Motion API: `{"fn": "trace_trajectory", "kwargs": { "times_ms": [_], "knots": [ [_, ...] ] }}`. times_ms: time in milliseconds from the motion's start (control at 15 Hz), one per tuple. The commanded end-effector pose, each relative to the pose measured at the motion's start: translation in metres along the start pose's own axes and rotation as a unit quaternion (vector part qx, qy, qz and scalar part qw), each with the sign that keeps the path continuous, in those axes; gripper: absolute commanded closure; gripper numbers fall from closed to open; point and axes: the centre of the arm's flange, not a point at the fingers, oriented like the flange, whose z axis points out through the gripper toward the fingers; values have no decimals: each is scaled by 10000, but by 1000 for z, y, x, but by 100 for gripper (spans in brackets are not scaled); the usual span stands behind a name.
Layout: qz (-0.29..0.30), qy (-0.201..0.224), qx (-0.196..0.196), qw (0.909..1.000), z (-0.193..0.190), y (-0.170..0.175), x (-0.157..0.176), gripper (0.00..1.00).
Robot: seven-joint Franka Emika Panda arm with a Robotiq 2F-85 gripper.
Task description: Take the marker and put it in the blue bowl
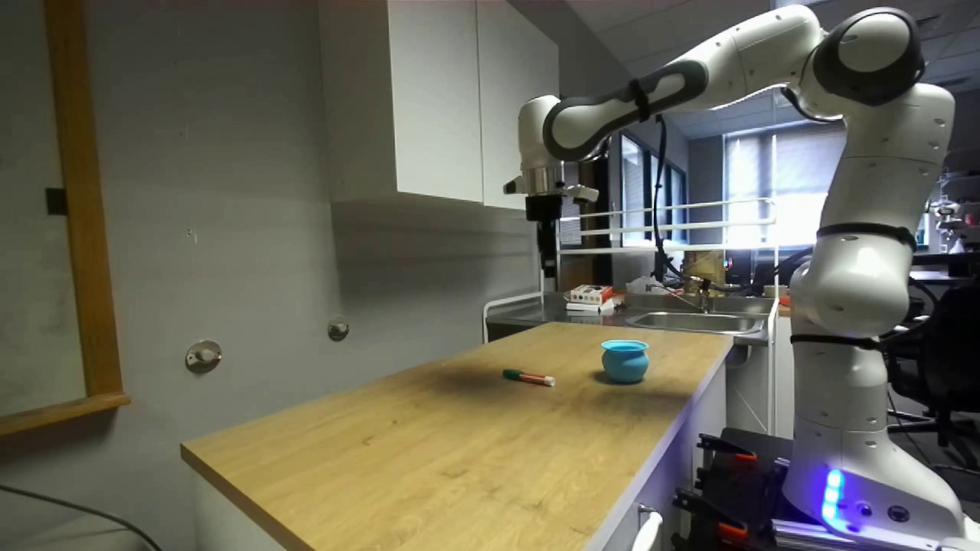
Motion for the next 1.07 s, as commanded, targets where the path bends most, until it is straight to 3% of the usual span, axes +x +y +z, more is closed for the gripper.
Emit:
{"fn": "trace_trajectory", "kwargs": {
  "times_ms": [0, 467, 1000],
  "knots": [
    [271, 190, 647, 9974, 16, 13, 52, 0],
    [767, -70, 736, 9943, 106, 35, 92, 0],
    [931, -476, 732, 9918, 186, 26, 91, 0]
  ]
}}
